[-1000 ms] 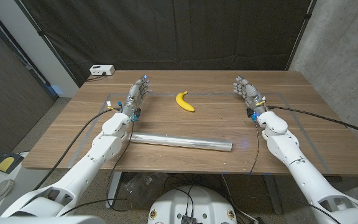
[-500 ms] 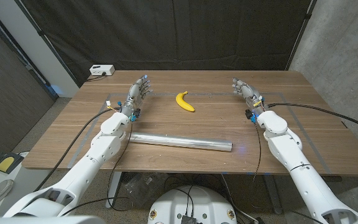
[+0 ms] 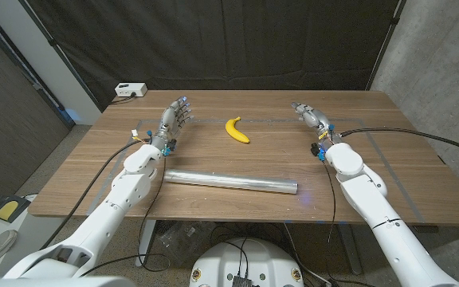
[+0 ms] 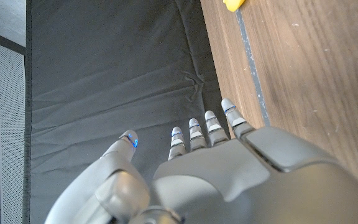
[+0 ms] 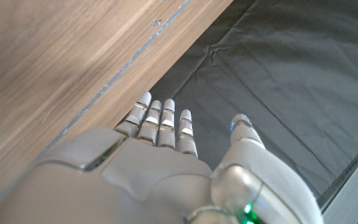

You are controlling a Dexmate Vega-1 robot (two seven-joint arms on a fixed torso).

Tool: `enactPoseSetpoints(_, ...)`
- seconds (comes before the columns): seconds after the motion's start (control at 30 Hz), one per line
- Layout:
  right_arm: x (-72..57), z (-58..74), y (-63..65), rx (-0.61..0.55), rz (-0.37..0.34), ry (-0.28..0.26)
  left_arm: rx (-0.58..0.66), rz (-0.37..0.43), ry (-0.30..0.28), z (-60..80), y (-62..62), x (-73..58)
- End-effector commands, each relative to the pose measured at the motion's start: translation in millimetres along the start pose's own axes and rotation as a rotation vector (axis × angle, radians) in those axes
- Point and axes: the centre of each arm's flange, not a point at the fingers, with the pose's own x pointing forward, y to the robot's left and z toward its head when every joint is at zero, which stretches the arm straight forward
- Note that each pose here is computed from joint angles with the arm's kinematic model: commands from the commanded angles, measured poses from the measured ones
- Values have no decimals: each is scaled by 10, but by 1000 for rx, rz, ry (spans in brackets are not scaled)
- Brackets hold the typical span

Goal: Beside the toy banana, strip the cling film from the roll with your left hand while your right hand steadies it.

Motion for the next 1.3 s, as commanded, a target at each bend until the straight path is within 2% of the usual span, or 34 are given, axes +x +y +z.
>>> enactPoseSetpoints(0.03, -258, 387, 174, -151, -37, -44, -16, -26, 2, 15, 43, -6)
enactPoseSetpoints(0.53, -530, 707, 398, -319, -62, -19, -16, -66, 6, -7, 114, -28)
enactPoseSetpoints(0.93, -793, 996, 599, -424, -65, -46, -16, -106, 13, -15, 114, -27)
enactPoseSetpoints(1.2, -959, 1091, 715, -473, -60, -38, -12, -135, 19, -17, 83, -39)
enactPoseSetpoints(1.3, -1020, 1113, 757, -456, -28, -49, -9, -143, 21, -8, 65, -51)
